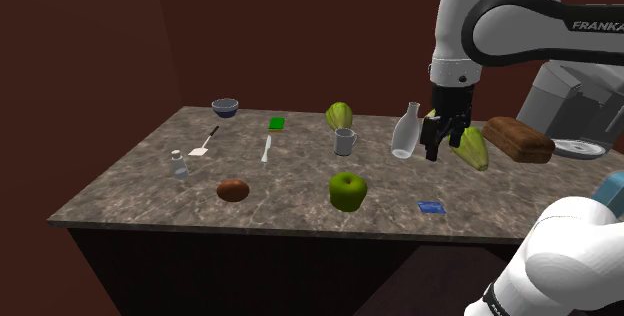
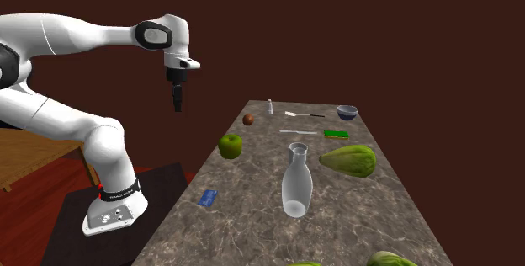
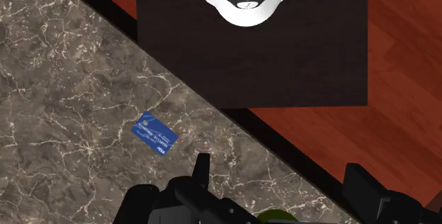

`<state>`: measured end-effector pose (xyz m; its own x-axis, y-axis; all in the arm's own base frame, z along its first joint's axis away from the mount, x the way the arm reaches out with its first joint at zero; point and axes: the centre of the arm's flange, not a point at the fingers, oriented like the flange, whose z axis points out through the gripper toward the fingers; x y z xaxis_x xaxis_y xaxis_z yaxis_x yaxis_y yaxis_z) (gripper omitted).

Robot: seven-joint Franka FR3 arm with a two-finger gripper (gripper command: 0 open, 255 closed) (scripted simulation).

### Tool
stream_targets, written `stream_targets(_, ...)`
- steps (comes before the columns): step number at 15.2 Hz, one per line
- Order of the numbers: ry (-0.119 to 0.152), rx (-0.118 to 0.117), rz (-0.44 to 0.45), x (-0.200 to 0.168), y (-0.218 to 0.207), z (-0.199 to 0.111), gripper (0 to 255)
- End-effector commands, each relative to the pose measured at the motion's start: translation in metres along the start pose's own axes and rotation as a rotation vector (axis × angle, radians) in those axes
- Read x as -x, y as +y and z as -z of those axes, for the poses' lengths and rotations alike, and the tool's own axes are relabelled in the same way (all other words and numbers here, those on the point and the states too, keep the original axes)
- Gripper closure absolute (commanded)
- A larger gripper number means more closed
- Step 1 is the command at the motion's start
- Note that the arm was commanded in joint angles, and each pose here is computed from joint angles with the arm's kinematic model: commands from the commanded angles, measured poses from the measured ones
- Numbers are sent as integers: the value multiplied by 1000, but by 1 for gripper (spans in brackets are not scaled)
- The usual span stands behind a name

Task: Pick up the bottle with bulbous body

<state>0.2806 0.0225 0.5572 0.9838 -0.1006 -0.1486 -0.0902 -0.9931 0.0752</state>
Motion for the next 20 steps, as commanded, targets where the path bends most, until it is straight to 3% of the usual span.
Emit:
stream_targets(1,0,0,0,0,0,0,0)
stream_targets(20,37,-29,-27,-164,188,-16,0)
